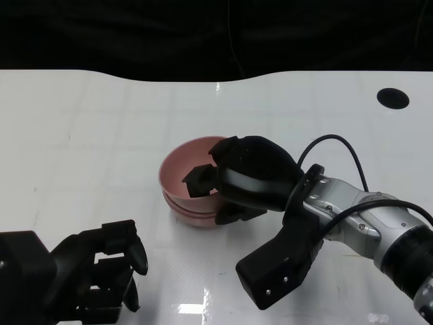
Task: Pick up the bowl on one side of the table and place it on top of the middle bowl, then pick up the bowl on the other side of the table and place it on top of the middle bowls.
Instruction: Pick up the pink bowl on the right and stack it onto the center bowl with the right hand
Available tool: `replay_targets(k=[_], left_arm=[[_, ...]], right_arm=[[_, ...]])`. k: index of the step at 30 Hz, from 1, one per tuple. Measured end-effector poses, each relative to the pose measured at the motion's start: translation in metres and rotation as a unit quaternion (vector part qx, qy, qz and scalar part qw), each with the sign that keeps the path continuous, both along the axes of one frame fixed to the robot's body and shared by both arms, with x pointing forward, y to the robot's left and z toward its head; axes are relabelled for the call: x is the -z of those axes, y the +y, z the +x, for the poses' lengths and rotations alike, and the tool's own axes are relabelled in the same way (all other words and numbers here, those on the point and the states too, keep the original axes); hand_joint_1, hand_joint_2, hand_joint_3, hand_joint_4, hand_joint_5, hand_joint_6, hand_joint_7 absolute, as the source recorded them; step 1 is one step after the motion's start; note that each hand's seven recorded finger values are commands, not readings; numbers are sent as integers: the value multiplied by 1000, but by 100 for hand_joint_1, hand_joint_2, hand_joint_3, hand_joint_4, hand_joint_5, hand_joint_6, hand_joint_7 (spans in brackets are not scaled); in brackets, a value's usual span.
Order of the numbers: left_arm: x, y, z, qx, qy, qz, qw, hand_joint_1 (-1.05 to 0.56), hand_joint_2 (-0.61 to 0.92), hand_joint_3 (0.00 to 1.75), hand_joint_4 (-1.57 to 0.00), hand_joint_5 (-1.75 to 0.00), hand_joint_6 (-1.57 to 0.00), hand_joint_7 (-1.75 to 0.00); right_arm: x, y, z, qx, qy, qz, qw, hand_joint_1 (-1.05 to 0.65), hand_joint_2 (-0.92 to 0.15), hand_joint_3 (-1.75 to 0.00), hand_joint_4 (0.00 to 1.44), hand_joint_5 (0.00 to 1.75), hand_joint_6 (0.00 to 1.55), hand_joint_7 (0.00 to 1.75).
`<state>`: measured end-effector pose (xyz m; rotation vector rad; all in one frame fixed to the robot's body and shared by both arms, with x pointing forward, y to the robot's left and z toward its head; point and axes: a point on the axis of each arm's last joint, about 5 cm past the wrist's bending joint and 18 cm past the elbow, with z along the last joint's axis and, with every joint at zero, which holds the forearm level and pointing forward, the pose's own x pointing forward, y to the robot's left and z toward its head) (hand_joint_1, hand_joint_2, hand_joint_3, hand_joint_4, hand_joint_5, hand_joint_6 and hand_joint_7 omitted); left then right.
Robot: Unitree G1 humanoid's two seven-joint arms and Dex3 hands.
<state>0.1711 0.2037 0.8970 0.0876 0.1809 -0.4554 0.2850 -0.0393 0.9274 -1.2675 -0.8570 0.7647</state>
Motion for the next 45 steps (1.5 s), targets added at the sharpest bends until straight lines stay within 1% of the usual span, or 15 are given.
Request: replay_targets(k=[3, 5, 10, 13, 14, 25, 26, 28, 29, 30, 31, 32, 34, 37, 45], left_arm=[[0, 0, 1, 0, 1, 0, 1000, 26, 81, 104, -73, -175, -63, -175], [0, 0, 1, 1, 0, 0, 1000, 27, 81, 103, -74, -175, -63, -175], [0, -1, 1, 2, 1, 0, 1000, 27, 82, 103, -75, -175, -63, -175], [1, -2, 1, 1, 1, -5, 1000, 27, 82, 102, -76, -175, -63, -175], [1, -2, 1, 1, 2, -5, 1000, 27, 82, 102, -76, -175, -63, -175], [2, -2, 1, -3, 7, -5, 1000, 25, 85, 96, -74, -175, -61, -175], [2, -2, 1, -3, 9, -5, 1000, 25, 85, 95, -74, -175, -60, -175], [2, -2, 1, -3, 10, -5, 1000, 25, 86, 94, -73, -175, -60, -175], [2, -2, 1, -3, 9, -4, 1000, 25, 86, 94, -73, -175, -60, -175], [2, -2, 1, -3, 7, -4, 1000, 26, 86, 94, -72, -175, -60, -175], [2, -2, 1, -2, 3, -4, 1000, 25, 86, 93, -71, -175, -60, -175], [2, -2, 1, -2, -2, -4, 1000, 24, 87, 92, -68, -175, -60, -175], [2, -2, 1, -2, -6, -4, 1000, 22, 89, 90, -66, -175, -61, -175], [2, -2, 1, -2, -5, -5, 1000, 13, 92, 77, -71, -175, -61, -175], [4, -2, 1, -2, -6, -5, 1000, 19, 92, 80, -78, -175, -65, -175]], right_arm=[[2, 0, 1, 3, 0, 0, 1000, -23, -90, -3, 87, 175, 70, 134], [3, 1, 1, 4, -2, 3, 1000, -23, -90, -2, 85, 175, 71, 129], [8, 1, 2, 3, -6, 8, 1000, -23, -90, -2, 84, 175, 71, 131], [12, 0, 1, -2, -11, 22, 1000, -22, -90, -1, 83, 175, 59, 163], [14, -1, 1, -1, -12, 30, 999, -22, -91, -1, 83, 175, 56, 168], [31, -6, -1, -2, -25, 58, 998, -23, -92, -4, 79, 175, 50, 174], [31, -6, -1, -2, -25, 56, 998, -37, -92, -16, 69, 167, 47, 160], [31, -6, 0, -1, -27, 45, 999, -54, -92, -31, 67, 115, 58, 91], [30, -6, 0, 0, -21, 30, 999, -69, -92, -41, 44, 66, 45, 44], [29, -6, 1, 1, -8, 9, 1000, -78, -92, -47, 29, 41, 37, 23], [29, -6, 1, 3, 8, -13, 1000, -86, -92, -51, 15, 21, 26, 12], [28, -7, 2, 4, 19, -31, 999, -96, -92, -61, 6, 9, 11, 5], [27, -8, 2, 8, 33, -53, 998, -102, -92, -69, 2, 2, 3, 1], [27, -9, 3, 15, 30, -60, 998, -105, -92, -79, 0, 0, 0, 0], [34, -9, -1, 25, 8, -87, 996, -105, -92, -89, 0, 0, 0, 0]])
